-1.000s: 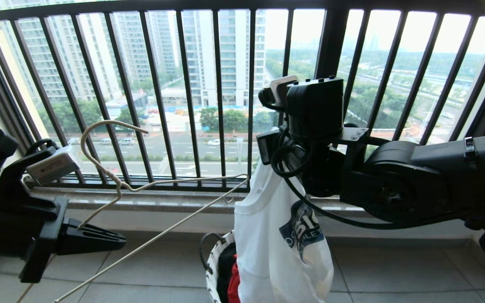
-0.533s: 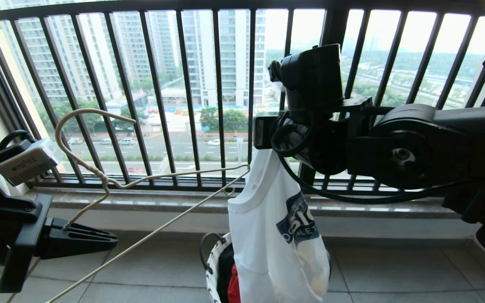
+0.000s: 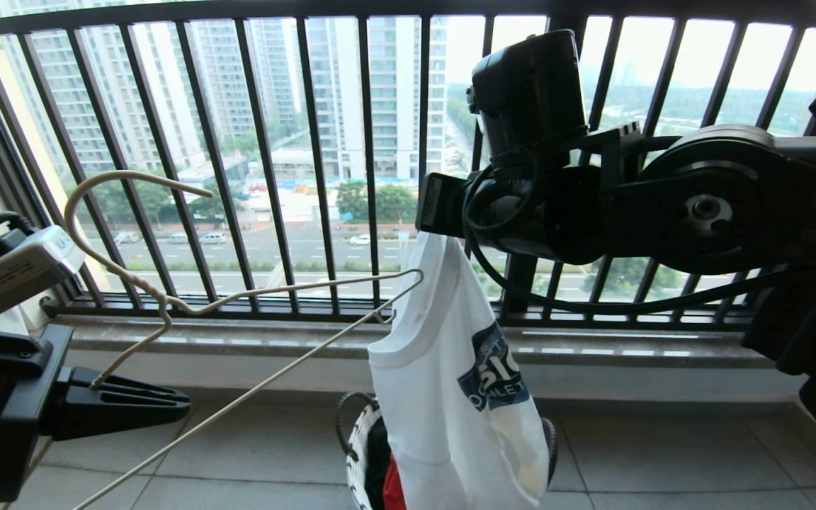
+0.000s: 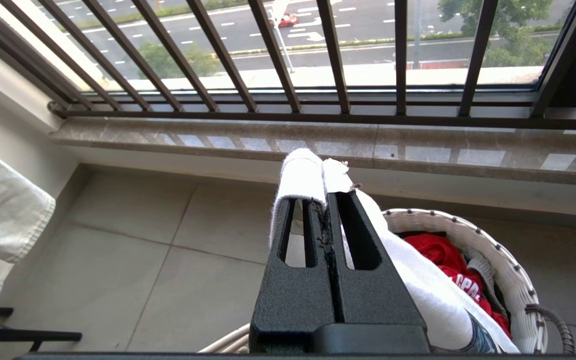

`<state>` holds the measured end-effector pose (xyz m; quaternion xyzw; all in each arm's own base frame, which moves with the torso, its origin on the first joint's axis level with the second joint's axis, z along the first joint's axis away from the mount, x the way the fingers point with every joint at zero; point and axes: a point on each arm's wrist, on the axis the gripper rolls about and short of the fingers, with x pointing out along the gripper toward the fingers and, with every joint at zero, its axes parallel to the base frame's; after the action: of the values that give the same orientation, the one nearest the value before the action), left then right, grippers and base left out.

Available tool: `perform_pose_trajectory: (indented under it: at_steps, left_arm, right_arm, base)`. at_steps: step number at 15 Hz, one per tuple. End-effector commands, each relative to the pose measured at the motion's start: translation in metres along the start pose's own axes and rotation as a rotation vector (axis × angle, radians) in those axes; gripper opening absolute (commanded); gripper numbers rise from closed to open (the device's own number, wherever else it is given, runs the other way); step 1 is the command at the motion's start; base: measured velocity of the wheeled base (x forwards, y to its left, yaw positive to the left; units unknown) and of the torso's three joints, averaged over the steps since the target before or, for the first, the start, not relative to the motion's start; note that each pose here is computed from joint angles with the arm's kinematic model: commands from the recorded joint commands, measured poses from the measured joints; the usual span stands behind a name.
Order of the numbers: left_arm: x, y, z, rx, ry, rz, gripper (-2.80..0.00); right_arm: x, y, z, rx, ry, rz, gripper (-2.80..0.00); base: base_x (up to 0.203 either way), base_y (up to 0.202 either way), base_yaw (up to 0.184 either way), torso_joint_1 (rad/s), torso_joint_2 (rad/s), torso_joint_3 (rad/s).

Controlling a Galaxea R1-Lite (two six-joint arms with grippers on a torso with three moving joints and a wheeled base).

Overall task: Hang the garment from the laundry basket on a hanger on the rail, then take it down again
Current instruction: Hang the clothes on the clothes rack

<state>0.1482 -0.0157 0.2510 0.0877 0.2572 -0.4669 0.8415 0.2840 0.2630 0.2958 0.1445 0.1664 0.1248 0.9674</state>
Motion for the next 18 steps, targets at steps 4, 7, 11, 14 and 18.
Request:
perform_pose_trajectory:
  at_steps: [4,7,11,14,18]
  left_arm:
    - [0.004,0.006,0.000,-0.019,0.007,-0.012,-2.80]
    - [0.005,0.007,0.000,-0.023,0.009,-0.015,-2.80]
    - [0.005,0.006,0.000,-0.023,0.009,-0.015,-2.80]
    - [0.007,0.009,-0.001,-0.032,0.014,-0.021,-2.80]
    - [0.015,0.024,0.001,-0.046,0.000,0.008,-2.80]
  right_arm:
    - [0.002,0.005,-0.005,0.009,0.014,0.013,-2.80]
    - [0.001,0.011,-0.014,-0.004,0.051,0.019,-2.80]
    - [0.007,0.019,-0.029,-0.015,0.085,0.026,-2.80]
    - [0.009,0.024,-0.036,-0.017,0.099,0.031,-2.80]
    - [0.006,0.026,-0.037,-0.018,0.103,0.037,-2.80]
  base:
    - [0.000,0.000,0.000,0.000,0.00,0.000]
    - [0.000,0.000,0.000,0.000,0.00,0.000]
    - [0.000,0.000,0.000,0.000,0.00,0.000]
    - [0.000,0.000,0.000,0.000,0.00,0.000]
    - [0.000,0.000,0.000,0.000,0.00,0.000]
